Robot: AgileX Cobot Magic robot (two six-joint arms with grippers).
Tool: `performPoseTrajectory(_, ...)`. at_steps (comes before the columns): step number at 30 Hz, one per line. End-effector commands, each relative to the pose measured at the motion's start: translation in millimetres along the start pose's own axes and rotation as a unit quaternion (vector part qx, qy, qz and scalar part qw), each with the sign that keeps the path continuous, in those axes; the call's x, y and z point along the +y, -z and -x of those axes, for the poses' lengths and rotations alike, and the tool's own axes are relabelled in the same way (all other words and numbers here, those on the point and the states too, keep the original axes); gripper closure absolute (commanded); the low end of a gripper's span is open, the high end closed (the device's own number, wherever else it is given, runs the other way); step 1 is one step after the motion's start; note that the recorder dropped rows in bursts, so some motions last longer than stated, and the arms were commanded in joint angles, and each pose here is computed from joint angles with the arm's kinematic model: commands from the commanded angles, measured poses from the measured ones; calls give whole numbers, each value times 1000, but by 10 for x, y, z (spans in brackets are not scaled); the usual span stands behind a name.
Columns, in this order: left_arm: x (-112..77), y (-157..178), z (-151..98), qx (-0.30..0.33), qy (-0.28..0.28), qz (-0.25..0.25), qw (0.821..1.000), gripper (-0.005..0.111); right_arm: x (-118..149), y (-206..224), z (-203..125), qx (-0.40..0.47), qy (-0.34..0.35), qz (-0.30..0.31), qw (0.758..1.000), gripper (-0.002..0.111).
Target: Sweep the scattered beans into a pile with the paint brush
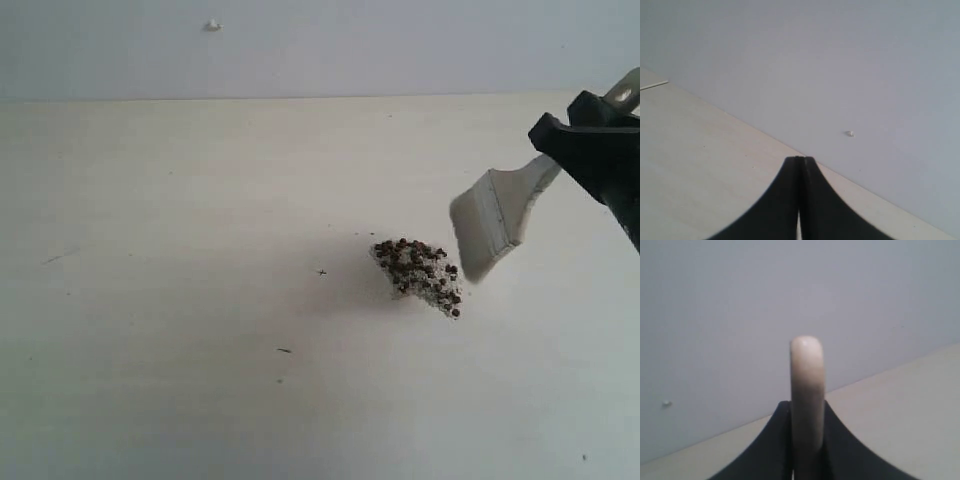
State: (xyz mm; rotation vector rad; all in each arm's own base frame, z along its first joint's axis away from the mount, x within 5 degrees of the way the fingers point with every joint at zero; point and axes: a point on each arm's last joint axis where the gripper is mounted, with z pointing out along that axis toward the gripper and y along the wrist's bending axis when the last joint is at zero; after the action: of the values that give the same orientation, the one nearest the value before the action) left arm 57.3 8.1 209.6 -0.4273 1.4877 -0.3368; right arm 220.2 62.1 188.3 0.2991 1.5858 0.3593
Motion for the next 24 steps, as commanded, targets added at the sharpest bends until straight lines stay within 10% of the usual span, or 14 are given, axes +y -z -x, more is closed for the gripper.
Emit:
performPoseTrajectory(1,6,5,-5,-3,-4,0,1000,107,148,-83,6,7,-51,59,997,108)
performPoseTrajectory(9,6,5,-5,-3,-4,0,1000,107,381,-422,-261,42,-99,81,991,108)
performPoseTrajectory(24,6,5,-5,-3,-4,0,1000,107,597,-507,-759,46,24,3,999,108)
